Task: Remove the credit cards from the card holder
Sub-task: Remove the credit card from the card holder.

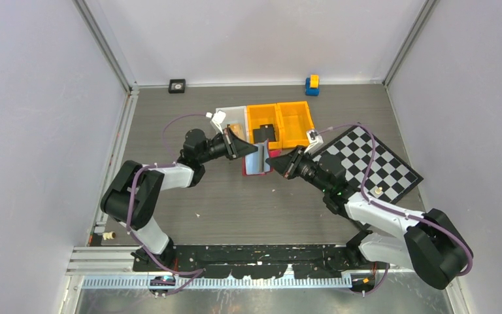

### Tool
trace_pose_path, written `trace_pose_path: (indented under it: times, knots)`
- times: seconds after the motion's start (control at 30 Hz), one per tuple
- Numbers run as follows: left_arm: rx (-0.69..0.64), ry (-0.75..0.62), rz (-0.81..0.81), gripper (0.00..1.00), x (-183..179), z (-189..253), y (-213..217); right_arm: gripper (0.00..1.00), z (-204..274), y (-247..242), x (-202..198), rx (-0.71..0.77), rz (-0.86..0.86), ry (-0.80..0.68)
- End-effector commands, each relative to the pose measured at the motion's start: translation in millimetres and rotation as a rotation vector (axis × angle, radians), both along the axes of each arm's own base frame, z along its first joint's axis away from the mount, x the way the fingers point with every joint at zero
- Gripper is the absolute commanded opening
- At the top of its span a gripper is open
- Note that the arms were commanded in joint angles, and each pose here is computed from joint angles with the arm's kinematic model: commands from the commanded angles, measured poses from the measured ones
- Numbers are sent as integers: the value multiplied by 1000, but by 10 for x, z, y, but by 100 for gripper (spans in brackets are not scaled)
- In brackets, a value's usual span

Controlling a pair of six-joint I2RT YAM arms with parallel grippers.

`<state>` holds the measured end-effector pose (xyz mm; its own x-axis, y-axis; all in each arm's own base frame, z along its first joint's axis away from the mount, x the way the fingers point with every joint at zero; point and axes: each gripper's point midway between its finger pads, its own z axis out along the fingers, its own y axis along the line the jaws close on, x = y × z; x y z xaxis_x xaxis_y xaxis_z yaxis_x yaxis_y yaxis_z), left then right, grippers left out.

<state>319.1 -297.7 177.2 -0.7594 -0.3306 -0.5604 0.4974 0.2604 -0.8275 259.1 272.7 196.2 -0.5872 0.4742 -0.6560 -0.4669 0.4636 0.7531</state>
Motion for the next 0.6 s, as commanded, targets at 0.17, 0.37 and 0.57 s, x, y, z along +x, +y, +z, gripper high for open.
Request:
trace_pose_path:
  times: [0.17,0.37,0.57]
  knots:
    - [-47,-86,-38,2,37,265,-96,0,334,-48,37,7,-45,-62]
    - [-58,-84,-37,18,29,274,-75,0,303,-359,63,-22,-197,-40]
    - [-88,-79,-49,30,33,286,-69,0,364,-498,7,-23,-241,-52]
